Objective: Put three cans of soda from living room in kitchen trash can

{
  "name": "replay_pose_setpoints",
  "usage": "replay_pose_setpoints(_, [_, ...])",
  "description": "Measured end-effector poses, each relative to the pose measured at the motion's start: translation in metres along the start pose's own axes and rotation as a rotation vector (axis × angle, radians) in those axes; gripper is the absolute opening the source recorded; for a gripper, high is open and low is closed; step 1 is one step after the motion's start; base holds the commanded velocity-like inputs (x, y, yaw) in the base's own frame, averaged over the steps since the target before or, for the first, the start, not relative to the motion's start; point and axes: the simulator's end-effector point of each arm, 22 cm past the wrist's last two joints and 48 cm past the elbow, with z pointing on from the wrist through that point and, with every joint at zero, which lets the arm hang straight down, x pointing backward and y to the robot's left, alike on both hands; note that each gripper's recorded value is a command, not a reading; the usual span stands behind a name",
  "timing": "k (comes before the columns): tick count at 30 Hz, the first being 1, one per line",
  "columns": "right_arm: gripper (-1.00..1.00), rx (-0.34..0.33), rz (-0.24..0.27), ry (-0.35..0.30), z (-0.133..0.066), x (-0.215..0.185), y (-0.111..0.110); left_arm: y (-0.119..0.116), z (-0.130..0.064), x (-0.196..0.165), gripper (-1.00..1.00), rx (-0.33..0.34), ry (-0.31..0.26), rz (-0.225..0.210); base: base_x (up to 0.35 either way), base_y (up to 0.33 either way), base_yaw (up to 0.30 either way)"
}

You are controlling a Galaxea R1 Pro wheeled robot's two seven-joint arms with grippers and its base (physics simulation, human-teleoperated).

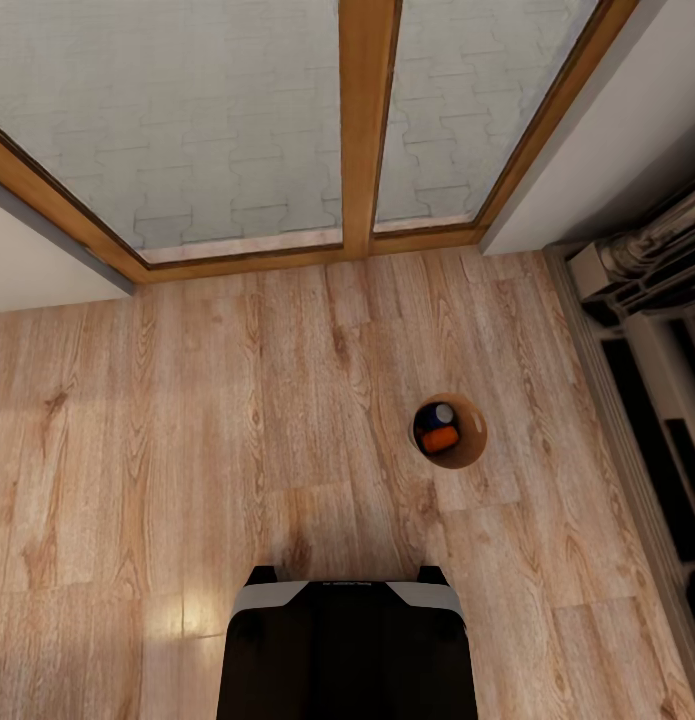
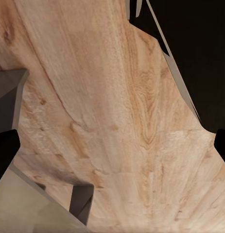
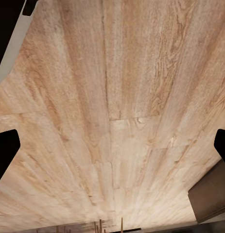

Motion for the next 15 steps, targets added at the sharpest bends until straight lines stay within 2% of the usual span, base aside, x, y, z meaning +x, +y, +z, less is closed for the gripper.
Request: replay_pose_setpoints(15, [1.0, 0.0, 0.0, 0.0, 0.0, 0.0, 0.0, 0.0, 0.0, 0.0001, 1.0, 0.0, 0.0, 0.0, 0.0, 0.0, 0.0])
